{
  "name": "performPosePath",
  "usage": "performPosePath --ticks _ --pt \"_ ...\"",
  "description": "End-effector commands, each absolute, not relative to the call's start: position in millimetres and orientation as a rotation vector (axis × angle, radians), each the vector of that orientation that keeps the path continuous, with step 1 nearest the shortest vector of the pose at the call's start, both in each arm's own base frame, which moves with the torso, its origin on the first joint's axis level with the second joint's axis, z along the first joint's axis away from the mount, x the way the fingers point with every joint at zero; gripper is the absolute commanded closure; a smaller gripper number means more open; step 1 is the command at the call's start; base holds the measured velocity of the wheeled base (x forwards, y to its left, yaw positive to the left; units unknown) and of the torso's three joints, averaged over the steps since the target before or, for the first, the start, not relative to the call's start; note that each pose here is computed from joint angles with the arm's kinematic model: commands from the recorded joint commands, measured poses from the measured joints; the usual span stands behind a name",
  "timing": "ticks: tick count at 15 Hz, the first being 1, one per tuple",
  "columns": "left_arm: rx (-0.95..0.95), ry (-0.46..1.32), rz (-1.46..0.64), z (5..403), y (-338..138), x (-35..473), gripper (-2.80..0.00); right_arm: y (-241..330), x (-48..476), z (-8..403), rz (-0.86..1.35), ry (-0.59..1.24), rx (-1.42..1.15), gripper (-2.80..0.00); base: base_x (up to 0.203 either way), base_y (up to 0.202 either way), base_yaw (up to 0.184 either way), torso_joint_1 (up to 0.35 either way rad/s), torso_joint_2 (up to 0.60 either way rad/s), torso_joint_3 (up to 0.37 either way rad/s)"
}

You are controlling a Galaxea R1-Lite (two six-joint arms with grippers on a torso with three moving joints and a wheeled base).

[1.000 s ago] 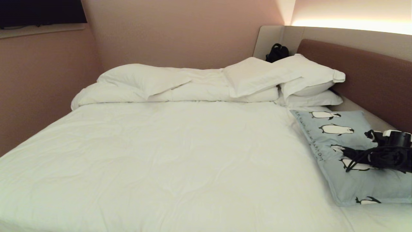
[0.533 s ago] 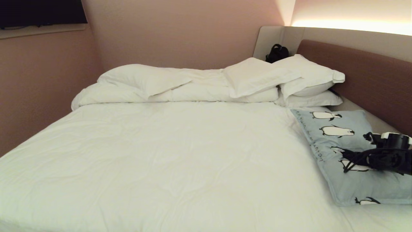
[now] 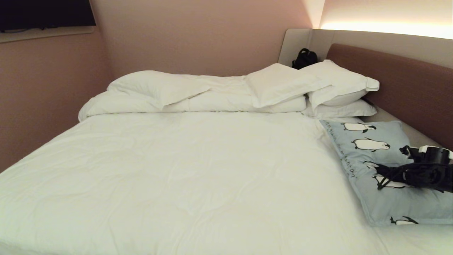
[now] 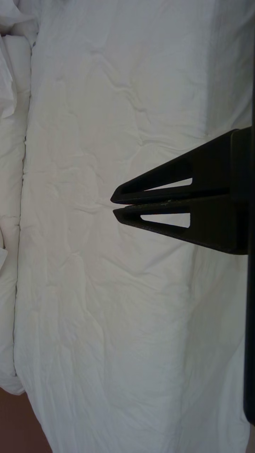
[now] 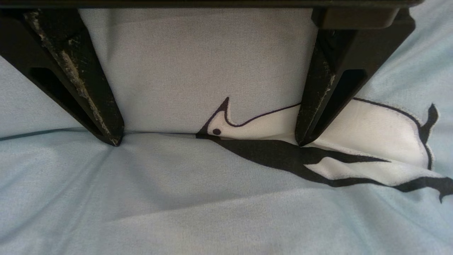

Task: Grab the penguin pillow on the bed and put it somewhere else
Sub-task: Pick up the pillow

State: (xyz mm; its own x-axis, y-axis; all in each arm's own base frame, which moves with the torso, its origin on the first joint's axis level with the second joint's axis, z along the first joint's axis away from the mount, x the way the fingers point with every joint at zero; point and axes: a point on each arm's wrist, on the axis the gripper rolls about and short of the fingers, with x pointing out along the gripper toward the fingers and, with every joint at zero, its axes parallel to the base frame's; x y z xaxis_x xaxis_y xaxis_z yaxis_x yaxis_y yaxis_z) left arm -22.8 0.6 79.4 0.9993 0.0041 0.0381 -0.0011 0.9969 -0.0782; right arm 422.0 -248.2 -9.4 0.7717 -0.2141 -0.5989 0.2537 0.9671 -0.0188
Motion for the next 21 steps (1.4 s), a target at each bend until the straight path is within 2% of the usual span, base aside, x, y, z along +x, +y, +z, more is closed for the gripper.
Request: performPosePath --ticks 1,11,14,21 --pt "-0.08 -0.04 0.003 79.6 0.6 -22.9 0.0 -248.5 424.1 -2.3 -0.264 0.616 0.088 -2.8 0.0 0.0 0.0 0.0 0.0 0.0" --pt "-0.079 -0.04 0.003 79.6 0.6 -22.9 0.0 -247.9 421.7 48.4 -0.292 0.508 0.125 -2.8 0.0 0.0 0.0 0.0 0.0 0.0" --pt "-0.079 -0.039 0.003 79.4 0.6 -22.9 0.0 -244.5 416.8 88.9 -0.301 0.423 0.142 -2.8 0.0 0.0 0.0 0.0 0.0 0.0" --pt "-0.079 -0.04 0.003 79.6 0.6 -22.9 0.0 -244.1 416.0 107.9 -0.298 0.379 0.133 -2.8 0.0 0.0 0.0 0.0 0.0 0.0"
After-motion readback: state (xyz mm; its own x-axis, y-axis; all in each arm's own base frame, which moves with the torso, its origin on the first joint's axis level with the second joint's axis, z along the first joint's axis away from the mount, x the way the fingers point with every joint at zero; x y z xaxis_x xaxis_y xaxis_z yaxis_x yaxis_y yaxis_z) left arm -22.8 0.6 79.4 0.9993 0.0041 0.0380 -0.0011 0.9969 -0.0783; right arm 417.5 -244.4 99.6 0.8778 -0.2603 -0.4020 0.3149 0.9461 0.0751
